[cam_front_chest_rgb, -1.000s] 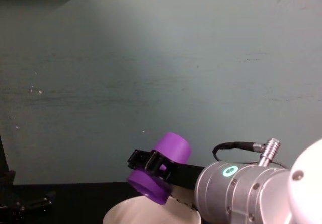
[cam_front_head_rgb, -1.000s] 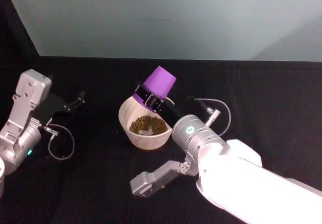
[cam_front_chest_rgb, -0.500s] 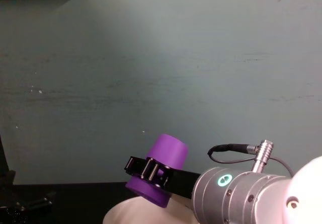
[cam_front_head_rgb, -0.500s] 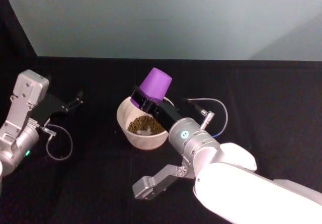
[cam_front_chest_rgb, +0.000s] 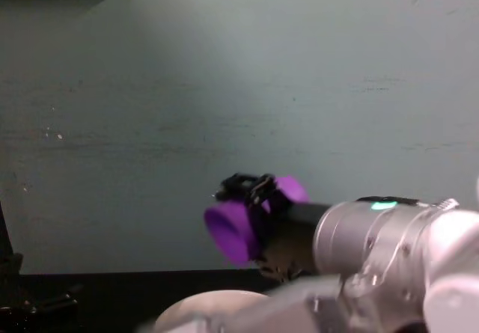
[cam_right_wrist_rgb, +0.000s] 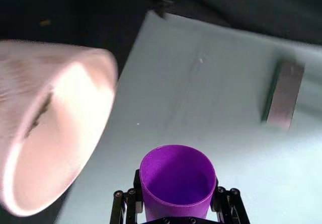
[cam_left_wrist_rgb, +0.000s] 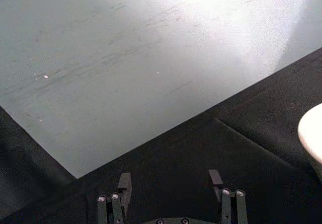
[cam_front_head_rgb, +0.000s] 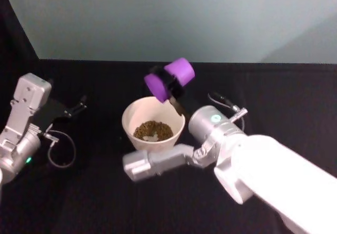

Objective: Pick up the cup and pour the mung beans from the cup into the bowl.

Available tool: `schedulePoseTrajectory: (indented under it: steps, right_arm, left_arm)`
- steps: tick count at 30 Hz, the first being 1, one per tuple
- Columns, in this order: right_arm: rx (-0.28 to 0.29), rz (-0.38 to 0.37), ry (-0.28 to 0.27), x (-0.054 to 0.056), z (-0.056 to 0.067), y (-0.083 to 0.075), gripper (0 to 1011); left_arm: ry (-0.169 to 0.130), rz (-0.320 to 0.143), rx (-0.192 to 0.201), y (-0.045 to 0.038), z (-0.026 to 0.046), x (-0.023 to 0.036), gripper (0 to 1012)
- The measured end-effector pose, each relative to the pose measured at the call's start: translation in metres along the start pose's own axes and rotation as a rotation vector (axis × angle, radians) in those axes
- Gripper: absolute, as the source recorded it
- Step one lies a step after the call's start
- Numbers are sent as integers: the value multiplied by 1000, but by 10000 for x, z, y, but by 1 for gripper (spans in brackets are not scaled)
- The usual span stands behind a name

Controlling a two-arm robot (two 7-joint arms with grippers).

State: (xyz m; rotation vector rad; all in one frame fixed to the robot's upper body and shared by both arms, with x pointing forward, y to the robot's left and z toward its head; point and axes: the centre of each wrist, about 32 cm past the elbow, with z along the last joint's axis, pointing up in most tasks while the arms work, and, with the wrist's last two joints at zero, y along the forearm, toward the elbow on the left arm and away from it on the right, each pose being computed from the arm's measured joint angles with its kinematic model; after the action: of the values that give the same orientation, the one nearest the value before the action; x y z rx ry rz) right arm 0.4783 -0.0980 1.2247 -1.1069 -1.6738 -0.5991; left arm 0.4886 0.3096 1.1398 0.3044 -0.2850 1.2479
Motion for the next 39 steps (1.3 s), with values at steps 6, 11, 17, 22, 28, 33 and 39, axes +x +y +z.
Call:
schedulePoseTrajectory:
  steps: [6,11,17,22,28,33,39]
  right_arm:
    - [-10,-53,287,-4,-188,-18,723]
    - [-6,-106,511,-58,-337,-49,723]
    - [-2,-148,807,-168,-523,-78,723]
    - [2,-157,902,-210,-587,-84,723]
    - [8,-155,925,-219,-602,-87,723]
    - [8,-155,923,-220,-600,-86,723]
    - [8,-154,921,-221,-598,-85,723]
  left_arm:
    - [0,0,0,0,0,0,1000]
    - [0,0,0,0,0,0,1000]
    - [0,0,0,0,0,0,1000]
    - [0,0,0,0,0,0,1000]
    - [0,0,0,0,0,0,1000]
    - [0,0,0,0,0,0,1000]
    - [0,0,0,0,0,0,1000]
